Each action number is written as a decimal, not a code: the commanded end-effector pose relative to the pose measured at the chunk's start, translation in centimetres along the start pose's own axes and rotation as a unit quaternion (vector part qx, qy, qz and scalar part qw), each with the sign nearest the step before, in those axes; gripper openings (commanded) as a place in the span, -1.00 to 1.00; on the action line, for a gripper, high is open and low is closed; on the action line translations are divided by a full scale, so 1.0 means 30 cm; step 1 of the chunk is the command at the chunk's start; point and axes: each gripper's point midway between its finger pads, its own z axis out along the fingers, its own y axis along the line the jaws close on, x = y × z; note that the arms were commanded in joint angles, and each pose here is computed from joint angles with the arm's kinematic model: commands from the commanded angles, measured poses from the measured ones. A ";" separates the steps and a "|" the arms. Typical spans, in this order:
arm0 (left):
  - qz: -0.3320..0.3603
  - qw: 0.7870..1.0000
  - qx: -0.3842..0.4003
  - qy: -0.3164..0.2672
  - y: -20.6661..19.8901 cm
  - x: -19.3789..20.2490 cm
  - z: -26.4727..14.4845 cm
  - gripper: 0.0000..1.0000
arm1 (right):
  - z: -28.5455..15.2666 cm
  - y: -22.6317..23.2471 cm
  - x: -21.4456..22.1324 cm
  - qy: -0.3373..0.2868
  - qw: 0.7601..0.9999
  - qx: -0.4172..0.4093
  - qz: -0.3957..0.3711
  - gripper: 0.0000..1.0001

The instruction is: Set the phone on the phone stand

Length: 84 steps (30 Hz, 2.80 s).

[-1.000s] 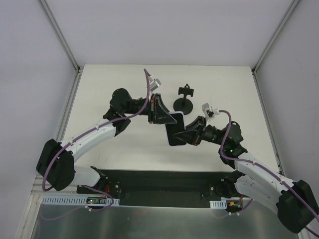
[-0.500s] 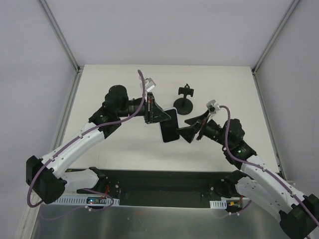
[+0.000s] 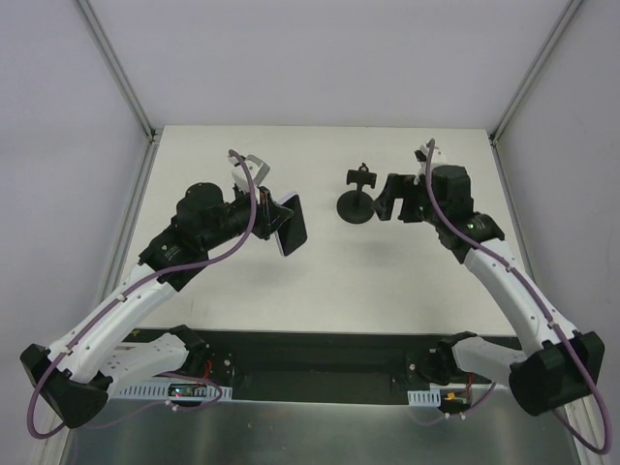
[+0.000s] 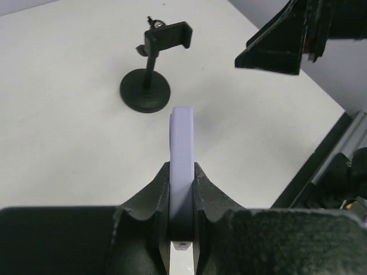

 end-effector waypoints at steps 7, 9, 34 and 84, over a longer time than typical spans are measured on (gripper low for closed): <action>0.030 0.996 -0.074 -0.043 0.085 -0.056 -0.023 -1.00 | 0.118 -0.038 -0.145 0.023 0.997 0.069 -0.005 0.64; 0.028 0.996 -0.074 -0.040 0.085 -0.052 -0.018 -1.00 | 0.133 -0.045 -0.168 0.016 0.996 0.088 -0.011 0.64; -0.014 0.999 -0.049 -0.015 0.068 -0.008 0.022 -1.00 | 0.326 -0.023 -0.162 0.067 0.980 0.176 -0.067 -0.39; 0.027 0.987 0.134 -0.085 -0.168 -0.237 0.027 -1.00 | 0.101 0.260 0.065 0.057 0.981 -0.034 -0.181 0.52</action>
